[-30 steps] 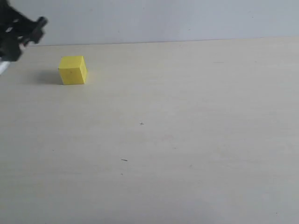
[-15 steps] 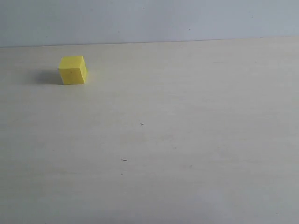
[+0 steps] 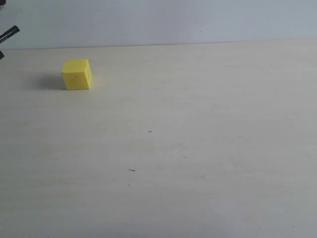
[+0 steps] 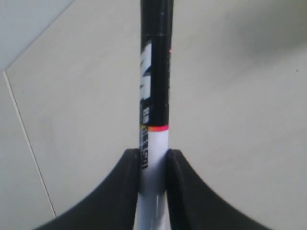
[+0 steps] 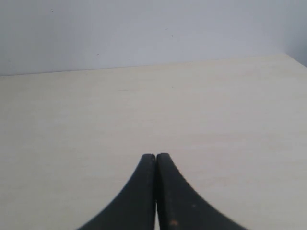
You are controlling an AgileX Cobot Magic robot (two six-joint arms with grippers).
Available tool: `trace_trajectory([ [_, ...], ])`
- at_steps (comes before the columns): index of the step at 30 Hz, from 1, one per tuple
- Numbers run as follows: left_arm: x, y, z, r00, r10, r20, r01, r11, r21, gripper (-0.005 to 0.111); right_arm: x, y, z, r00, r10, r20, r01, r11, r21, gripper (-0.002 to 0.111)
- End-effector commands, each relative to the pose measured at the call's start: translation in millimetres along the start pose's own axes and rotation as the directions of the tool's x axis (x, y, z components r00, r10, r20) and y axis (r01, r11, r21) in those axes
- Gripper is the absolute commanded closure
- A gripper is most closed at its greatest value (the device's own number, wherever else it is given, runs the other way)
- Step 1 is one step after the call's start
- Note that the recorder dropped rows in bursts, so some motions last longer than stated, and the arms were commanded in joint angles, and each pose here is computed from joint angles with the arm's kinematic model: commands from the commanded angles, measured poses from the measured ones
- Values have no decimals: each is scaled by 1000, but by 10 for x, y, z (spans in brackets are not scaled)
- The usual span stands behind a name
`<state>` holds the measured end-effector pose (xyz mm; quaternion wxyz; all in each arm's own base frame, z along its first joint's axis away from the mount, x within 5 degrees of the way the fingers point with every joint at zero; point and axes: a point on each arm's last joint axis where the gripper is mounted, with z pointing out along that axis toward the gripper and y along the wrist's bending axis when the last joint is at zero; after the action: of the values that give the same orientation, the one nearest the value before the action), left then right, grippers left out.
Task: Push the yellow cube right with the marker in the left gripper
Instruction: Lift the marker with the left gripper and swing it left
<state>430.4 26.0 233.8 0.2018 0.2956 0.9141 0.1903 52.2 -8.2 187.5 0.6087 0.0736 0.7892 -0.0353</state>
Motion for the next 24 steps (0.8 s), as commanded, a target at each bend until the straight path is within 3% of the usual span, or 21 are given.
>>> trace_trajectory([
  [1, -175, 61, 318, 989, 142, 46, -145, 987, 71, 107, 5, -2, 0, 1000, -7, 7, 7, 1000, 3, 108],
  [3, -226, 17, 414, 962, 251, 111, -267, 949, 169, 107, 5, -2, 0, 1000, -7, 7, 7, 1000, 3, 108],
  [5, -231, -28, 493, 896, 400, 195, -439, 864, 245, 107, 5, -2, 0, 1000, -7, 7, 7, 1000, 3, 108],
  [6, -235, -28, 544, 880, 409, 240, -465, 845, 264, 107, 5, -2, 0, 1000, -7, 7, 7, 1000, 3, 108],
  [10, -183, 56, 727, 882, 374, 285, -455, 831, 318, 107, 5, -2, 0, 1000, -7, 7, 7, 1000, 3, 108],
  [14, -29, 159, 843, 866, 452, 212, -499, 786, 365, 107, 5, -2, 0, 1000, -7, 7, 7, 1000, 3, 108],
  [24, -11, 297, 938, 837, 523, 161, -547, 798, 252, 107, 5, -2, 0, 1000, -7, 7, 7, 1000, 3, 108],
])
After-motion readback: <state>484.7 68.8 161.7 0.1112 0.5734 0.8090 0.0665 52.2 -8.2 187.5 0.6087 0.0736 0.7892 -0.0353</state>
